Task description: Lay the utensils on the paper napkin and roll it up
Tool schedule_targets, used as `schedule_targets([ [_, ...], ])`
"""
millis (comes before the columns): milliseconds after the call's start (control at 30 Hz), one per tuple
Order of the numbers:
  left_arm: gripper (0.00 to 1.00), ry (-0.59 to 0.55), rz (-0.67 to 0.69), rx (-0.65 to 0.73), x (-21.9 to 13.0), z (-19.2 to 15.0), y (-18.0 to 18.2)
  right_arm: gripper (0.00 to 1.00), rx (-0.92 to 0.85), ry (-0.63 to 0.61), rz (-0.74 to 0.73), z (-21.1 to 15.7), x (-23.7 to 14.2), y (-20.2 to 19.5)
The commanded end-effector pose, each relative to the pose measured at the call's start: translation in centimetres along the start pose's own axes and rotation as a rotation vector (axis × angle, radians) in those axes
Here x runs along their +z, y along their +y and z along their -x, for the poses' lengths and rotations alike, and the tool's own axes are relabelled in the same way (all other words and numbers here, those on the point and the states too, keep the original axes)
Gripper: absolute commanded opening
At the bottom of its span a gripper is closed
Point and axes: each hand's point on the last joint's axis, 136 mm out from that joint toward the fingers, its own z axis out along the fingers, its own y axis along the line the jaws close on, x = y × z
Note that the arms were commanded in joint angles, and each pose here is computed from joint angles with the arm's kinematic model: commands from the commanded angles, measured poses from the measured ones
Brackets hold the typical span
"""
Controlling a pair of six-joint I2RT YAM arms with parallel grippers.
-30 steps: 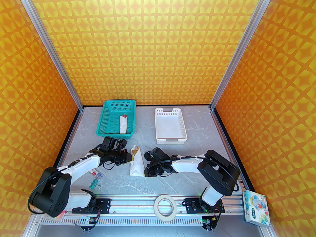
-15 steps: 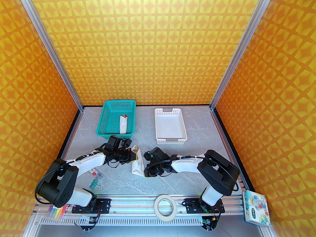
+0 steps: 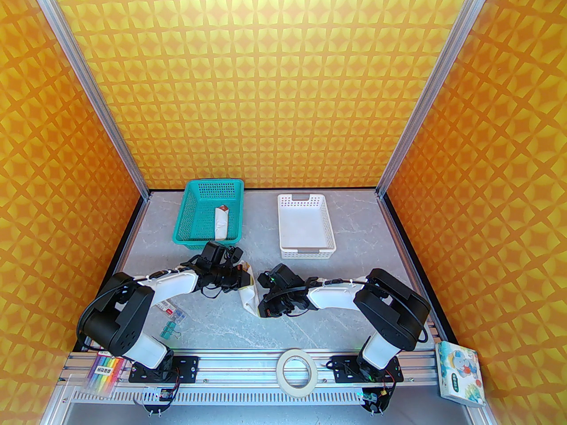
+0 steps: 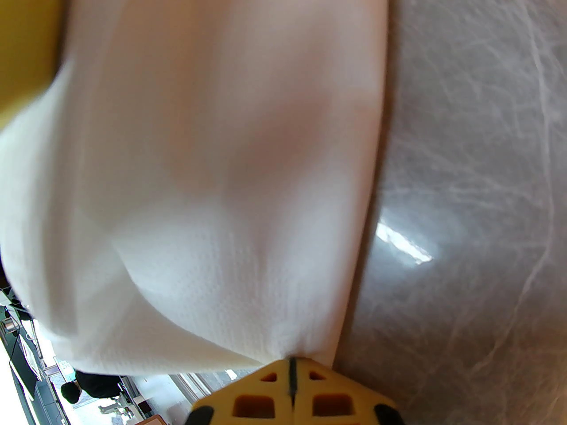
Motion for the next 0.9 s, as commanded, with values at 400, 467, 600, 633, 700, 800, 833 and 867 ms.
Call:
schedule_targets([
  [400,0.01,-0.012,0.009,0.018,2.9,1.5,0.4,0.00,0.060,0.076,-0.144,-2.7,1.1,-4.0],
  [467,0.00,-0.004,0.017,0.016,3.2,1.3,0.6,0.00,0.059,0.074,-0.142,-2.6,1.0,-3.9],
  [600,0.00,-0.012,0.051,0.009,3.3,1.2,1.5,0.00,0.055,0.050,-0.118,-2.1,0.8,-3.2],
  [633,0.00,-0.013,0.062,0.006,3.3,1.2,1.8,0.00,0.051,0.037,-0.110,-1.8,0.6,-2.9],
  [700,0.00,-0.012,0.080,-0.001,3.3,1.0,2.3,0.00,0.044,0.013,-0.093,-1.4,0.2,-2.2],
  [800,0.00,-0.009,0.097,-0.014,3.5,0.8,2.9,0.06,0.020,-0.042,-0.069,-0.4,-1.1,-0.8],
  [833,0.00,-0.009,0.100,-0.018,3.5,0.7,3.1,0.08,0.008,-0.066,-0.060,0.0,-1.7,-0.1],
  [867,0.00,-0.011,0.101,-0.019,3.5,0.8,3.1,0.12,-0.002,-0.087,-0.056,0.2,-2.4,0.3],
])
